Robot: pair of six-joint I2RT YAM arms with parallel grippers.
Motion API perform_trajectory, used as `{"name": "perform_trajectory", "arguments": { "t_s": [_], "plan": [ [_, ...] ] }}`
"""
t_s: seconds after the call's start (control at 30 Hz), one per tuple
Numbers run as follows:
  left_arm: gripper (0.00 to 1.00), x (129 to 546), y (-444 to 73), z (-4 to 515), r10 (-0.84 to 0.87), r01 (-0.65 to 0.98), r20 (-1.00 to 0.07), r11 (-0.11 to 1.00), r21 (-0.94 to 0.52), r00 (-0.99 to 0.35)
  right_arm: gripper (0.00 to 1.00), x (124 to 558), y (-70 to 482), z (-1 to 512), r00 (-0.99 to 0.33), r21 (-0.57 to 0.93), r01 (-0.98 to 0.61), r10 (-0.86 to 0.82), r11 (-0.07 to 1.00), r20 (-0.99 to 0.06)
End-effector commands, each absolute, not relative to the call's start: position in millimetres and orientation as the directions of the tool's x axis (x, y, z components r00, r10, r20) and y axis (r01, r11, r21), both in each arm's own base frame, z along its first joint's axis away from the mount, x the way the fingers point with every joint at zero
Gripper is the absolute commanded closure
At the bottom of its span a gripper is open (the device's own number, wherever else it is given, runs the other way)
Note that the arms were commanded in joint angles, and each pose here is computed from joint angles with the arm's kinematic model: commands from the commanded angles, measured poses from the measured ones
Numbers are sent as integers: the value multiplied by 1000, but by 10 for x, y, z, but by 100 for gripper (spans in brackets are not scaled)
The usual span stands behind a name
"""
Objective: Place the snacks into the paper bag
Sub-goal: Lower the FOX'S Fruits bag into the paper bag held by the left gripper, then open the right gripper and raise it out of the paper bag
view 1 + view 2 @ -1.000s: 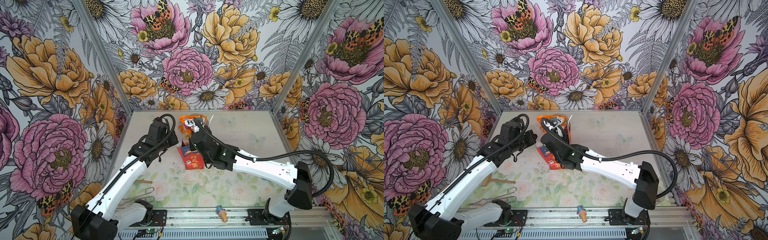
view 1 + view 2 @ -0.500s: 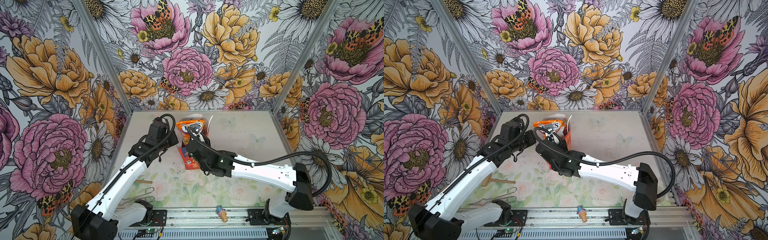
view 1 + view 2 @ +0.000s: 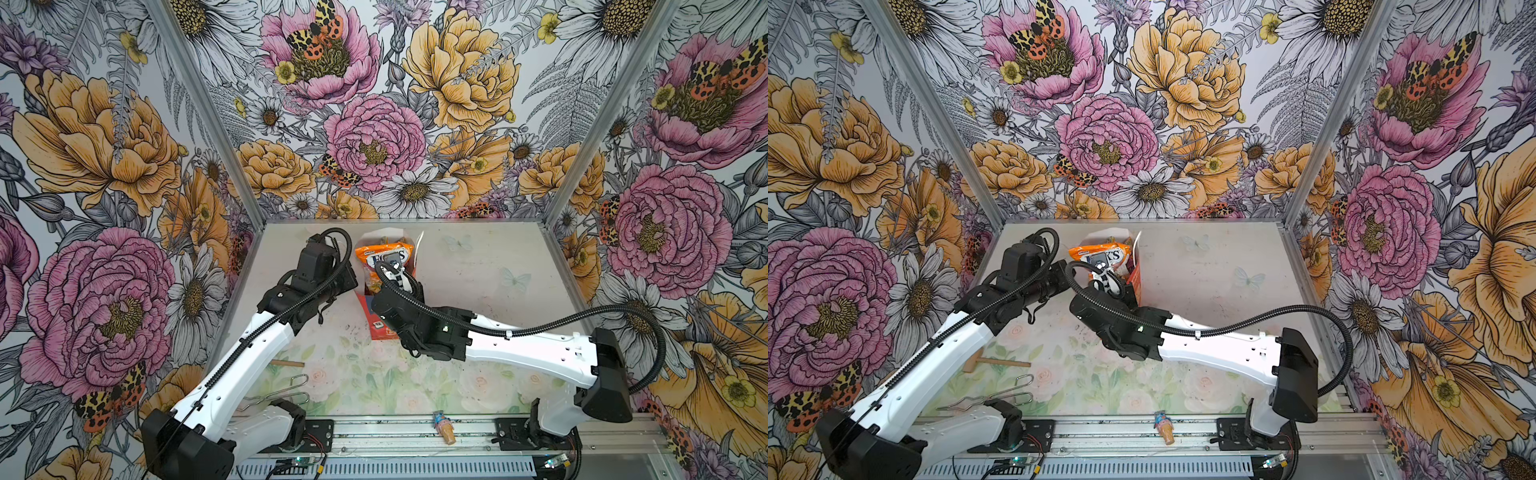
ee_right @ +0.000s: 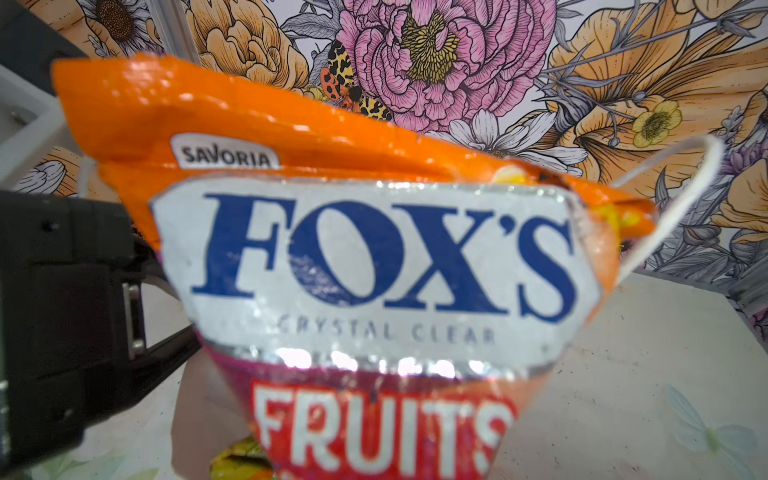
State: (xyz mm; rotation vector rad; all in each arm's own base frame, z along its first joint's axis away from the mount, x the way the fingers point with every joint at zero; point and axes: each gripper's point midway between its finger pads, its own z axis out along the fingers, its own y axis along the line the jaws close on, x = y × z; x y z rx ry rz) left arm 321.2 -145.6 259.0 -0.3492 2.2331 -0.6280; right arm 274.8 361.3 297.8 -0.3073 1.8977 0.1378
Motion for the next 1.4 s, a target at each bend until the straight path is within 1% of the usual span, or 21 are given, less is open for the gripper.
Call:
{"name": "perform_trajectory", "arguments": {
  "t_s": [0.0,0.23,0.33,0.47,0.8,0.87,0.93,1.1,1.13,1.17,1.23,1.3,1.37],
  "plan": [
    [100,3170,-1439,2636,-435,-52,-620,842,-537,-653,94,2726,3505,3153,-288,-30,-238,-100,971,-953],
    [100,3181,-1446,2629,-434,-53,-619,843,-535,-655,72,2730,3518,3166,-282,-38,-234,-106,971,-954],
    [100,3188,-1450,2639,-434,-52,-619,843,-536,-654,67,2742,3502,3176,-274,-52,-223,-114,973,-955],
    [100,3192,-1473,2641,-428,-46,-620,844,-534,-657,65,2768,3518,3178,-265,-74,-213,-130,974,-955],
    [100,3217,-1482,2644,-424,-46,-622,847,-529,-658,63,2778,3464,3256,-254,-78,-206,-130,975,-958],
    [100,3217,-1479,2678,-423,-40,-628,848,-529,-653,59,2792,3407,3317,-252,-71,-213,-125,974,-960],
    [100,3218,-1475,2711,-421,-34,-634,848,-529,-649,54,2820,3343,3406,-272,-23,-260,-96,965,-958],
    [100,3222,-1484,2755,-420,-24,-638,846,-533,-645,49,2890,3204,3548,-404,202,-431,12,880,-915],
    [96,3222,-1486,2756,-421,-24,-636,845,-535,-646,49,2880,3187,3583,-422,235,-465,19,854,-906],
    [94,3221,-1492,2763,-421,-21,-636,844,-537,-646,48,2869,3172,3609,-434,252,-491,17,834,-901],
    [89,3212,-1501,2791,-421,-15,-637,841,-541,-645,48,2840,3127,3662,-442,261,-536,-3,803,-897],
    [79,3204,-1503,2810,-422,-11,-640,840,-543,-643,47,2835,3045,3704,-440,253,-546,-16,799,-898],
    [75,3198,-1488,2835,-425,-10,-644,839,-544,-636,47,2871,2920,3735,-433,246,-532,-11,810,-901]
  ]
}}
